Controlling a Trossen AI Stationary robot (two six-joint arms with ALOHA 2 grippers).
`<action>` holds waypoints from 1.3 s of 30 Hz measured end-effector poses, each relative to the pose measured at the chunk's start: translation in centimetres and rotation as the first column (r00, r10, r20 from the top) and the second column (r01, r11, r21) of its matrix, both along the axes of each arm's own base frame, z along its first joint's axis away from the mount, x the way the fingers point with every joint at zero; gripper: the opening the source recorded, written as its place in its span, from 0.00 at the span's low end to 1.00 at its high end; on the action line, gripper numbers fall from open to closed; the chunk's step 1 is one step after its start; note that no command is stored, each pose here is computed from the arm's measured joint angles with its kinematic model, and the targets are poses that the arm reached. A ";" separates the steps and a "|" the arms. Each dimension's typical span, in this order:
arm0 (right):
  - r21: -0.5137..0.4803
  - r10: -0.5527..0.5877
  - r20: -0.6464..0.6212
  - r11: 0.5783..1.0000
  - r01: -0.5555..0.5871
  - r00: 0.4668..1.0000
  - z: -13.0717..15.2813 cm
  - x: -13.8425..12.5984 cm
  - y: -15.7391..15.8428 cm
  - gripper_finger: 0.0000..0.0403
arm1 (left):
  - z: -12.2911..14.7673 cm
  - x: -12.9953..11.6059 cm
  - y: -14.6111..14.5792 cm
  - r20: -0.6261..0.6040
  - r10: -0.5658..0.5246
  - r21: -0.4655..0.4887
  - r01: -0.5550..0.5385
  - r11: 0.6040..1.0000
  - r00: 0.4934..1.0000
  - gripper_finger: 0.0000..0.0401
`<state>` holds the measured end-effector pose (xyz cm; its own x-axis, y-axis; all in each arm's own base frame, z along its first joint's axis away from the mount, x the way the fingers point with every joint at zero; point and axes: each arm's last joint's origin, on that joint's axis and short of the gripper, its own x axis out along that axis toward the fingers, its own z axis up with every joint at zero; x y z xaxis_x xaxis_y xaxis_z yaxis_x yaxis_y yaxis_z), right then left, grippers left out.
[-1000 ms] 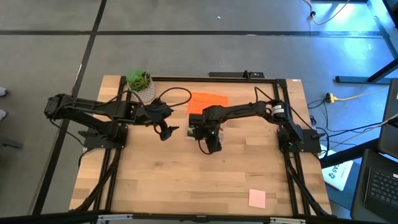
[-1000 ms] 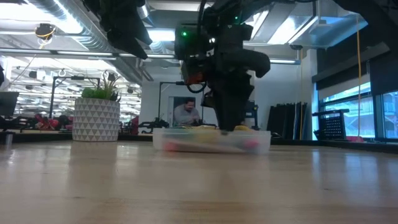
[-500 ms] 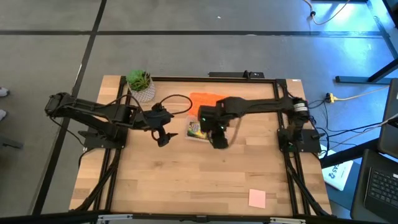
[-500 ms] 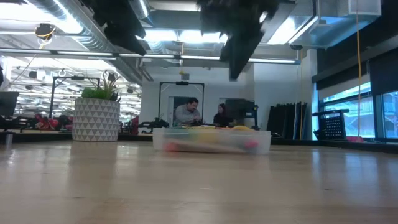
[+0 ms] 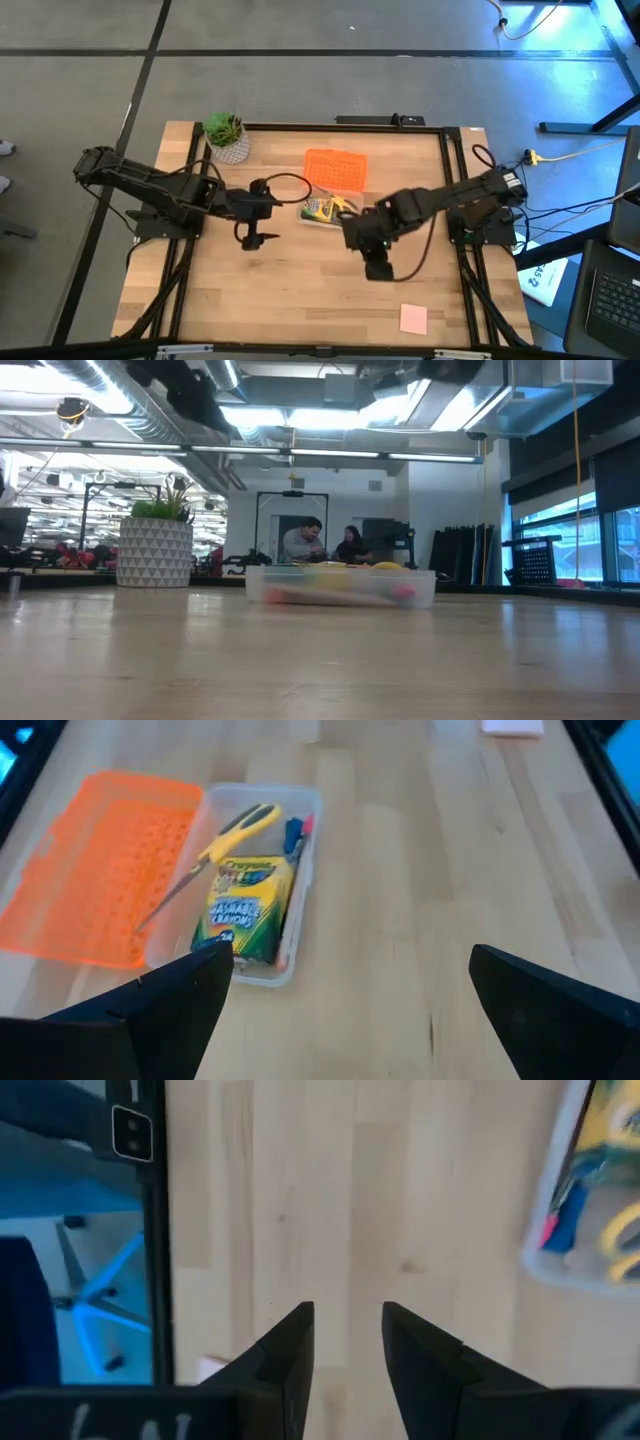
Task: Pack school essentials
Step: Put the pink sticky note into the orange supply box
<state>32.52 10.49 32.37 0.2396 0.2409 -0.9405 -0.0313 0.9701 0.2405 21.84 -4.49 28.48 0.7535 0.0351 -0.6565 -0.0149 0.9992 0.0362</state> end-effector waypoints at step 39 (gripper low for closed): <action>0.030 0.103 -0.099 0.994 -0.101 0.990 0.0 -5.2 9.2 0.30 | 0.0 0.0 -0.4 -0.003 -0.118 0.066 0.118 0.991 0.993 1.00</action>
